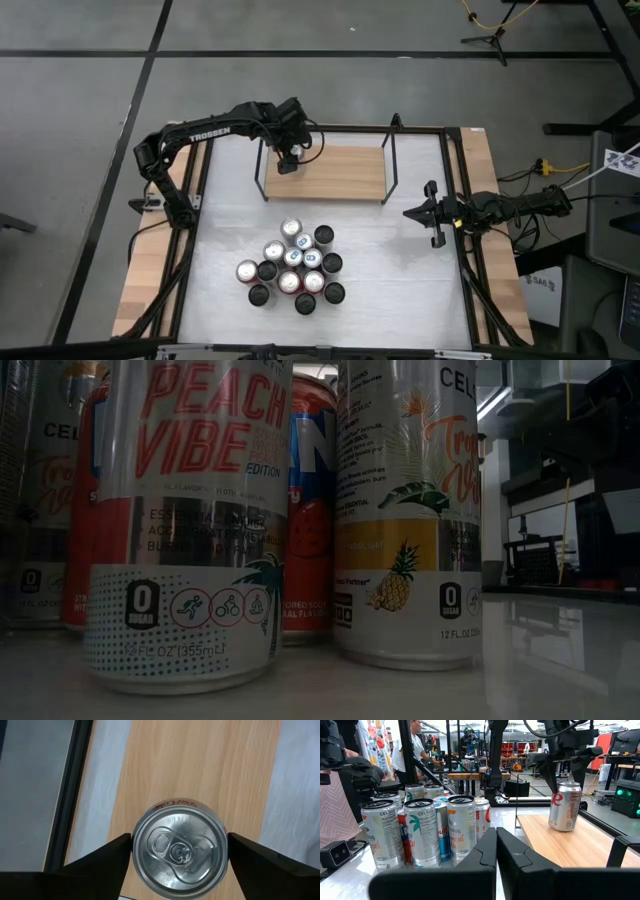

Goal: Place canned beverage on shelf
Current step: Put the red silver soda can onto the shelf

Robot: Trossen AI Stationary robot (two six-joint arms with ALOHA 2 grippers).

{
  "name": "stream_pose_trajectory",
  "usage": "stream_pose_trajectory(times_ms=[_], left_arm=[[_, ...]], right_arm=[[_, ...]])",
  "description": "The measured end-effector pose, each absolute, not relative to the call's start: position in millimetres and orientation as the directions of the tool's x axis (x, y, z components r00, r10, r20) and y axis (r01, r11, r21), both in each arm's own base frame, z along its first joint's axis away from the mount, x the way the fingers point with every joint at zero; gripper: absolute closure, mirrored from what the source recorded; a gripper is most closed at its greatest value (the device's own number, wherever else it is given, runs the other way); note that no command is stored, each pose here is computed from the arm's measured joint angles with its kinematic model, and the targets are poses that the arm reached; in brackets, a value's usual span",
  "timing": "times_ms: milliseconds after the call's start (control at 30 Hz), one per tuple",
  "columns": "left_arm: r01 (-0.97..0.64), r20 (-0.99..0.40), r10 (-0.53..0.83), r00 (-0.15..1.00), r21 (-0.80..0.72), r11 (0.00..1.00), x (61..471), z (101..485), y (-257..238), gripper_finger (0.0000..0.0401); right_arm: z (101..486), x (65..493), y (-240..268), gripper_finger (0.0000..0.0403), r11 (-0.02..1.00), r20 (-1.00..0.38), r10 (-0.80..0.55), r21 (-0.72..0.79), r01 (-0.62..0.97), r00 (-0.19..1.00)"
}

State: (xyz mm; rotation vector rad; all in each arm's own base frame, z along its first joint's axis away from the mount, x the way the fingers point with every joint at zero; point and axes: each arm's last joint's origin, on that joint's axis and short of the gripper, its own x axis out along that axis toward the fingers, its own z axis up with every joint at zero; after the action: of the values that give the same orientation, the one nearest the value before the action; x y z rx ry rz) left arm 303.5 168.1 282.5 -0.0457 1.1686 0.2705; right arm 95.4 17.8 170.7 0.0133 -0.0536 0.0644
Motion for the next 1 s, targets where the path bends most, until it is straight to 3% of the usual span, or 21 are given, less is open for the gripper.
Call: stream_pose_trajectory(times_ms=[1000], left_arm=[[-0.361, -0.847, 0.273, 0.456, 0.105, 0.927, 305.6, 287.7, 189.1, 0.0107]], right_arm=[[170.6, 95.4, 17.8, 0.0397, 0.998, 0.054, 0.064, 0.012, -0.065, 0.996]])
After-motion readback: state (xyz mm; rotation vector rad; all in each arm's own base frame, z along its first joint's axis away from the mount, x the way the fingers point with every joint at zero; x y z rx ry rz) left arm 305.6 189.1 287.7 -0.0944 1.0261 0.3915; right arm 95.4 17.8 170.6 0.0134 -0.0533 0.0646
